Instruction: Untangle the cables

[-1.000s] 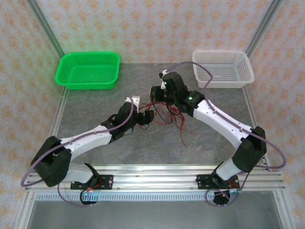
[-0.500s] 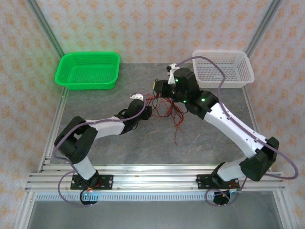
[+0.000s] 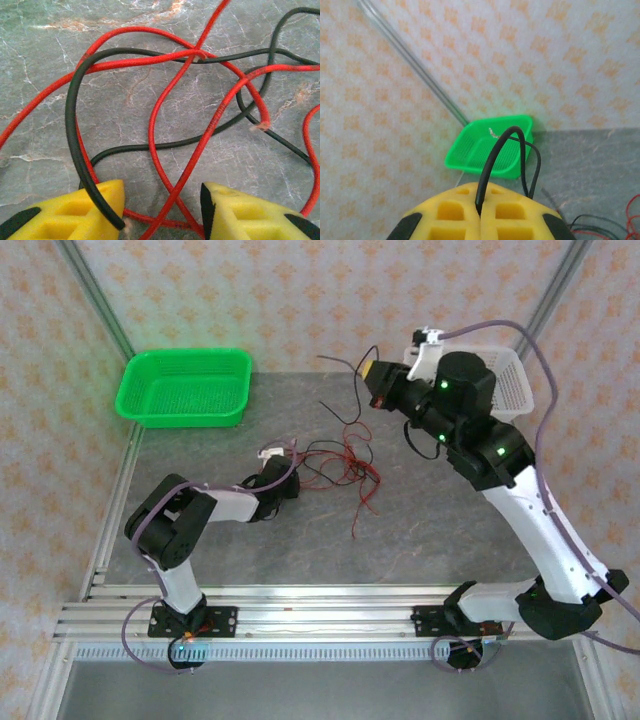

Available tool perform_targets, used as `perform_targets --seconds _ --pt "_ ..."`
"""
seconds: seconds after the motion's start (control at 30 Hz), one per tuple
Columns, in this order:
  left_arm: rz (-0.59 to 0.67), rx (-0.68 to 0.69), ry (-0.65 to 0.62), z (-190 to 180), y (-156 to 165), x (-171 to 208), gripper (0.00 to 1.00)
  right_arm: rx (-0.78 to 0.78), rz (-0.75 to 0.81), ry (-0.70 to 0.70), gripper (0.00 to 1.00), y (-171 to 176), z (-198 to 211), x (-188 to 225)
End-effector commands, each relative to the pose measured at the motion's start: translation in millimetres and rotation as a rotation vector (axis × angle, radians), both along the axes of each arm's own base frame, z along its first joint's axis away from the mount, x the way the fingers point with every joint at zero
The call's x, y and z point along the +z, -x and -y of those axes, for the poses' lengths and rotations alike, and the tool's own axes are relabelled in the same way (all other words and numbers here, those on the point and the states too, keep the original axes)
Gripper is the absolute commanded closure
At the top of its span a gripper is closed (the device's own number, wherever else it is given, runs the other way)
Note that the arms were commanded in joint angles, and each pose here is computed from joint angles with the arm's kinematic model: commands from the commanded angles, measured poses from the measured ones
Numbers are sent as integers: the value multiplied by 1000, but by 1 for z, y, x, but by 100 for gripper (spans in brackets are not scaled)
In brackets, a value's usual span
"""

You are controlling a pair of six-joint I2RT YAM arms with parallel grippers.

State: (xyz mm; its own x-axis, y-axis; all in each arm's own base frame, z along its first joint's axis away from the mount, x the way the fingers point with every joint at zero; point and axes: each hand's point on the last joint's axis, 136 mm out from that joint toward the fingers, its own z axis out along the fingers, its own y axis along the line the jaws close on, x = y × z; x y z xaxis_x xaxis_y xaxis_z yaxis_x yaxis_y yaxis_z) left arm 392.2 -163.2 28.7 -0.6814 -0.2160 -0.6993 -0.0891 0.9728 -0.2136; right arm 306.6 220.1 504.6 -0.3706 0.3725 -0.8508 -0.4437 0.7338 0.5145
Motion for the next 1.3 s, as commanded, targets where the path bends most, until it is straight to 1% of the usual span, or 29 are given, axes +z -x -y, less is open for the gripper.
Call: perform_targets --seconds 0.0,0.1,0.17,0.27,0.43,0.6,0.67,0.77,0.9,0.93,1.0,1.1,1.27 --pt "36 5 24 -2 2 19 43 -120 47 62 100 -3 29 15" --pt "66 -23 37 1 4 40 32 -190 59 102 100 -15 45 18" --pt "94 -47 43 3 5 59 29 -218 57 132 100 -26 54 16" --pt "154 -97 45 10 8 100 25 -277 52 174 100 -49 75 7" --pt "273 -184 21 20 21 172 16 -367 37 219 100 -96 120 -9" --pt "353 -215 34 17 37 215 7 -403 -7 228 100 -146 160 -31" --pt "385 -210 52 13 44 226 1 -424 -30 235 100 -166 175 -41" --pt "445 -185 79 2 54 241 1 -446 -63 237 100 -197 195 -57" --pt "515 -55 130 -31 65 248 1 -458 -109 199 100 -239 216 -77" --pt "527 -46 150 -36 68 249 0 -468 -118 194 100 -248 222 -81" --pt "534 -58 179 -40 74 250 1 -492 -146 187 100 -265 234 -93" --pt "523 -53 174 -45 79 252 1 -527 -191 178 100 -286 251 -115" --pt "500 -31 156 -51 82 255 1 -565 -268 175 100 -308 271 -162"
